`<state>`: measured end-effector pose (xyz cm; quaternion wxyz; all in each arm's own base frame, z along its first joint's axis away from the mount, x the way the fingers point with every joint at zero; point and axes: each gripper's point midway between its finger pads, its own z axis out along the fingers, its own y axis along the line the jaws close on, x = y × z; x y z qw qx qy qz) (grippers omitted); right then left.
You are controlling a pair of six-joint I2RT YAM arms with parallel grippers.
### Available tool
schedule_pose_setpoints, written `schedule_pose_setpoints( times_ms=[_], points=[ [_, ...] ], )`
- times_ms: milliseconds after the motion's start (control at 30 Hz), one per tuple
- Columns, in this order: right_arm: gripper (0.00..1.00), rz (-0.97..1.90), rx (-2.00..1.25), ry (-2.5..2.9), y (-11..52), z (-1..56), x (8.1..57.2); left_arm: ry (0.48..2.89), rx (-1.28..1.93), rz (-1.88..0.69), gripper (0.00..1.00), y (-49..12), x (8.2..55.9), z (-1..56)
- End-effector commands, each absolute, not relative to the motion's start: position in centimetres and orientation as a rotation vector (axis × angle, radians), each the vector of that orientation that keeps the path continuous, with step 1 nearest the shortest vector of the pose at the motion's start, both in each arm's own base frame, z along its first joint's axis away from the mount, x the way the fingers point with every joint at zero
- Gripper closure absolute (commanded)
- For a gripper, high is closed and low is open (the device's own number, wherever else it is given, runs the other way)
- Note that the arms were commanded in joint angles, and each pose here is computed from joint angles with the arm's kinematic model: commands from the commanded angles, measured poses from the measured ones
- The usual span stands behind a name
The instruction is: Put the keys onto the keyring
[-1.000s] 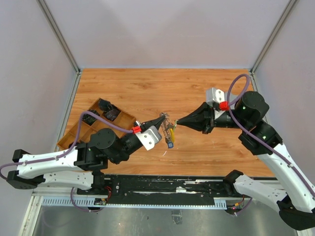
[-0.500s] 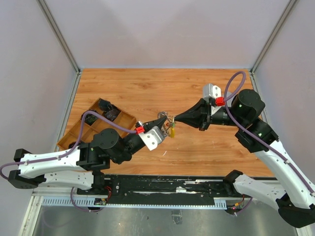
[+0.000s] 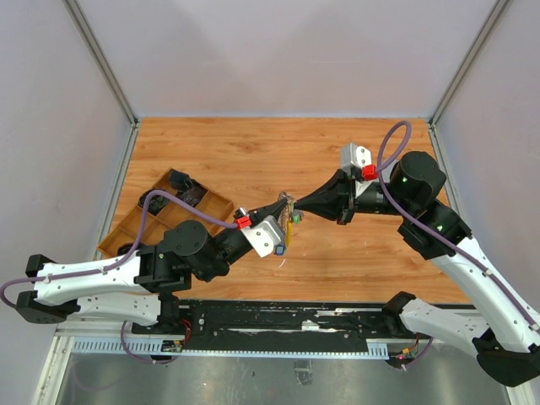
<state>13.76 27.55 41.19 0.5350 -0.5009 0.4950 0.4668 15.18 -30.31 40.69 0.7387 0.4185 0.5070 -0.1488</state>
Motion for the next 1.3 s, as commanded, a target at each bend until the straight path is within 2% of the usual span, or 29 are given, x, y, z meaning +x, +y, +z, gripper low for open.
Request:
schedule_pose_setpoints(
  times_ms=[0,1267],
  points=[
    [0.99,1.102,-1.176,1.150,27.6,42.1,13.7,1.082,0.834,-0.370,1.00,-29.8,15.0,43.2],
    [0.99,1.115,-0.955,1.347,27.5,41.5,16.1,1.078,0.818,-0.373,0.99,-29.3,15.0,43.2]
  ],
)
